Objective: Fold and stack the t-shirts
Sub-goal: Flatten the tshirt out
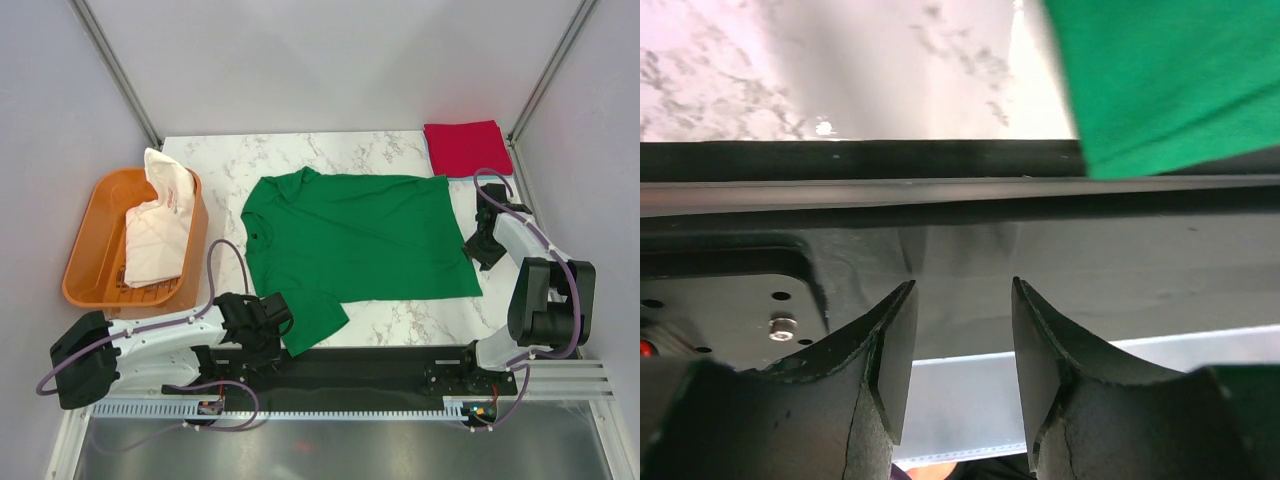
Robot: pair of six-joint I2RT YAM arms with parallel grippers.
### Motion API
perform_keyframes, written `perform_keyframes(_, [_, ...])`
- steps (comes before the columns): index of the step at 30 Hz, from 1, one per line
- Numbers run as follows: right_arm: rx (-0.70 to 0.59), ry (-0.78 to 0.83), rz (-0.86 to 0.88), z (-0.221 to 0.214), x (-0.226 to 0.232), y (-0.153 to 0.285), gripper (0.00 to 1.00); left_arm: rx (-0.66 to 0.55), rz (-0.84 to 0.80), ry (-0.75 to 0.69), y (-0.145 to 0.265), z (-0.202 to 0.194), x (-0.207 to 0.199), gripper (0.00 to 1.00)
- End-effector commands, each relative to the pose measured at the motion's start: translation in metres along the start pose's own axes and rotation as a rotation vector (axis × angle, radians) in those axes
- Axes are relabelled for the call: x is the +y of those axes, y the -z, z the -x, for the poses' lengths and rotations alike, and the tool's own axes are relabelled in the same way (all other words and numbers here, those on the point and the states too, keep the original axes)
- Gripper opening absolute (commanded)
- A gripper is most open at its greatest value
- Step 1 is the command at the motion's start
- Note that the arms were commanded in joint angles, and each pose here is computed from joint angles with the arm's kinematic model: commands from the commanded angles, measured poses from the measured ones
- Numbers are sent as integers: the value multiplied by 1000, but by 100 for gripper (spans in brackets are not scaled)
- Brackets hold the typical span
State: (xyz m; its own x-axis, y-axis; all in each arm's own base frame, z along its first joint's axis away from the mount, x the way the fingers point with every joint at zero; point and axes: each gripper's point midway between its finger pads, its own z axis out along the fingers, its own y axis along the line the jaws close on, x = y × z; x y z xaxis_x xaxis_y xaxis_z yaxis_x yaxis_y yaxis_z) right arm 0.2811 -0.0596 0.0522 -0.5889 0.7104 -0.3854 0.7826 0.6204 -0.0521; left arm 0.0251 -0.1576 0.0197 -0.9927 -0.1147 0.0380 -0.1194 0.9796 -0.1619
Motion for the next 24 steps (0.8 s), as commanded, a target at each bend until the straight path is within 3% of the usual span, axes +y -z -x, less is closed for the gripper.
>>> perform_keyframes(1, [-44, -14, 27, 12, 3, 6, 47, 2, 39, 41, -3, -2, 8, 50])
perform_keyframes(19, [-61, 3, 31, 16, 3, 7, 47, -76, -168, 18, 40, 13, -43, 50])
perform_keyframes(20, [-63, 5, 31, 16, 3, 7, 47, -362, -451, 102, 68, 74, -115, 54])
perform_keyframes(21, [-62, 5, 32, 16, 3, 8, 47, -369, -492, 165, 80, 78, -125, 55])
perform_keyframes(24, [-63, 7, 32, 17, 3, 8, 47, -426, -545, 101, 107, 85, -138, 59])
